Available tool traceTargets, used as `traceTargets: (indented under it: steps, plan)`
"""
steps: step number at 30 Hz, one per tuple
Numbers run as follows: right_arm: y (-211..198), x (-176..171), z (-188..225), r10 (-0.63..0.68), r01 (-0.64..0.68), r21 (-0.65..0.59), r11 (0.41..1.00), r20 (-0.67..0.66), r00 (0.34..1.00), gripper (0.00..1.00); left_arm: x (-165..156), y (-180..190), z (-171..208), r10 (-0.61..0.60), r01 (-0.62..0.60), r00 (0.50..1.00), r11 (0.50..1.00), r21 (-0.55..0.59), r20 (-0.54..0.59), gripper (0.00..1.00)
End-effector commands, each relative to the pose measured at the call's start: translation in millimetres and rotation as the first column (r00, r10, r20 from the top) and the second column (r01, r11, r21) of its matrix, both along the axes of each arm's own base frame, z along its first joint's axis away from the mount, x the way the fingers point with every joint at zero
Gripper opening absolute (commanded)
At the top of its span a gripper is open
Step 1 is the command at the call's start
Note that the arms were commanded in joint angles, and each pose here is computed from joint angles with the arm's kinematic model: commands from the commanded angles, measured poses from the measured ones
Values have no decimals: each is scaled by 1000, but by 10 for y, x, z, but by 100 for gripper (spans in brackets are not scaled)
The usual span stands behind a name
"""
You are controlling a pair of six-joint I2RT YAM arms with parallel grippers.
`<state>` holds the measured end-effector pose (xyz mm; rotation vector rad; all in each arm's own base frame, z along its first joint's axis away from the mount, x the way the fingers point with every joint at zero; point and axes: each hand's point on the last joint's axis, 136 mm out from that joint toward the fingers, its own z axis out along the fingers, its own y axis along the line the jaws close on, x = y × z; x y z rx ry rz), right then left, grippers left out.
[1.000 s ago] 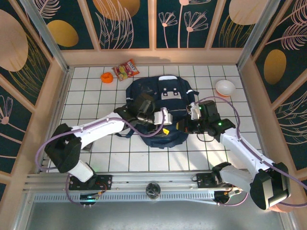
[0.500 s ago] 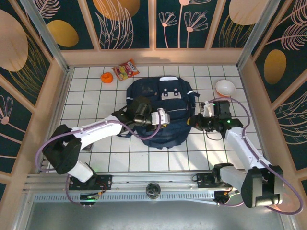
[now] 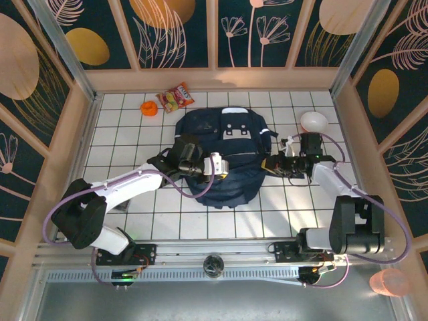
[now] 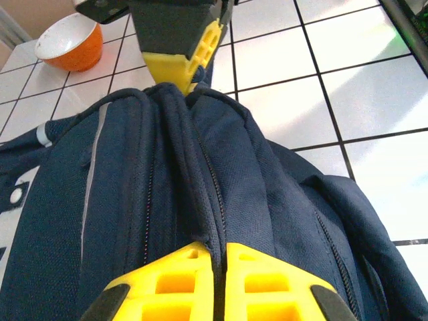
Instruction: Pack the student bag
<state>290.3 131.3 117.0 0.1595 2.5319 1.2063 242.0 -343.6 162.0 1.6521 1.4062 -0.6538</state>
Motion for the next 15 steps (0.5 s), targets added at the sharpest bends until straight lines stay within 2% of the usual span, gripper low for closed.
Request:
traceTargets:
  steps: [1,6,9,11,15]
  plan:
    - [-781,670,22,-270,308,-227,924,187,945,0,-334,125,131,-110,109,992,994,-24,-59,0]
    - [-637,559,36,-210,242,-176,954,180,961,0,-296,136,115,-71,69,996,997,-36,-63,0]
    - [-597,403,71,-193,223,-167,960,178,965,25,-255,144,69,-43,41,997,999,-33,-59,2]
    - [-639,309,112,-200,235,-192,953,185,962,36,-248,150,20,-40,39,998,999,-20,-58,3]
    - [-718,162,207,-219,263,-233,936,197,956,43,-241,163,-26,-40,40,998,999,-3,-51,9]
